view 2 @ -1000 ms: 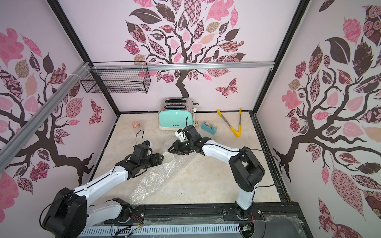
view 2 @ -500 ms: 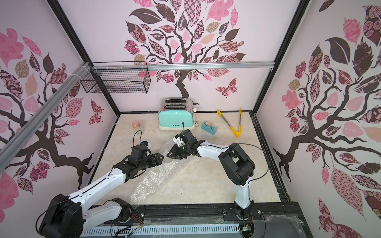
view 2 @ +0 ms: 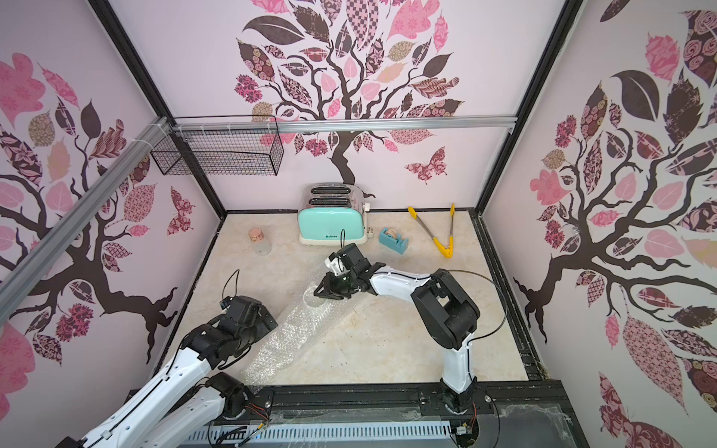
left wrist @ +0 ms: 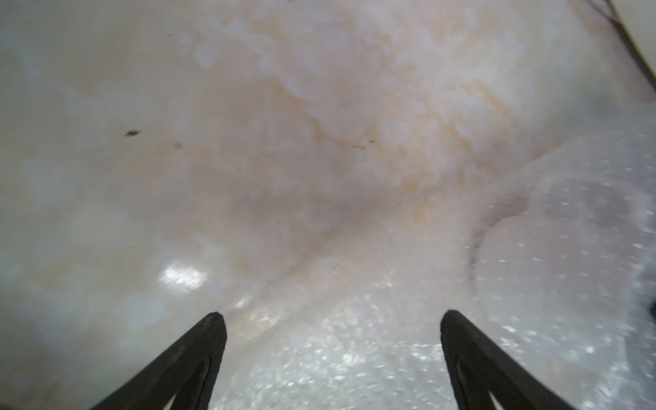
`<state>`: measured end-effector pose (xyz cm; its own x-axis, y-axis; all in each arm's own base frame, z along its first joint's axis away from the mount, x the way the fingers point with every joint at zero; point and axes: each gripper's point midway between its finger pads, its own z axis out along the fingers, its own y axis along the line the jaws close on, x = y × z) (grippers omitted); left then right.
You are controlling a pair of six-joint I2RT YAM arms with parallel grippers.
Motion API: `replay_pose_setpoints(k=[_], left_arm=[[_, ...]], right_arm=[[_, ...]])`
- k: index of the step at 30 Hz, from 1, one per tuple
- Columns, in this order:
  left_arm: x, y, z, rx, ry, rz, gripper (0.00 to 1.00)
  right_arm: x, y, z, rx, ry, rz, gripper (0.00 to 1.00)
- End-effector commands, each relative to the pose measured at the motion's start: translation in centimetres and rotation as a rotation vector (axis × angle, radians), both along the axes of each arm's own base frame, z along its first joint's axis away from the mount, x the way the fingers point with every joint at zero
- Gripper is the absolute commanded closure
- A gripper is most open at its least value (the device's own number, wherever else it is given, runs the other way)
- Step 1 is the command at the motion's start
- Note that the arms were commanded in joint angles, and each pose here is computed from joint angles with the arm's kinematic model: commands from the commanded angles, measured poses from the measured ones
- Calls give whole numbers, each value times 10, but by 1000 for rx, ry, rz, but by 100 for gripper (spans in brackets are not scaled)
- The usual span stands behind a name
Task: Wrap mugs in bubble wrap
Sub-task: Wrap the mug in bubble wrap.
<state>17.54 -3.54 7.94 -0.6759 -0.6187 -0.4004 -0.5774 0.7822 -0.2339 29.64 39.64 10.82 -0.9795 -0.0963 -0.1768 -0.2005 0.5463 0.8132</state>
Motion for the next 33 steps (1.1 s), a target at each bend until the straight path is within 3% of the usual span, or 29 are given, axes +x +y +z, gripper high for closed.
replay_pose_setpoints(k=[1, 6, 13, 22, 28, 33], left_arm=[[-44, 24, -9, 40, 160, 184, 2], [-76, 25, -16, 1, 275, 235, 2], [-87, -9, -40, -160, 354, 108, 10], [-94, -19, -55, -201, 395, 55, 17], [-94, -17, -57, -156, 430, 33, 20], [-94, -20, -73, -173, 434, 35, 41]], right_arm=[[4, -3, -15, -60, 13, -10, 72], [5, -2, -17, -61, 16, -10, 73], [8, 0, -13, -53, 13, -12, 73], [9, 2, -12, -50, 11, -10, 74], [10, 2, -12, -50, 12, -13, 76], [11, 3, -12, -48, 14, -13, 77]])
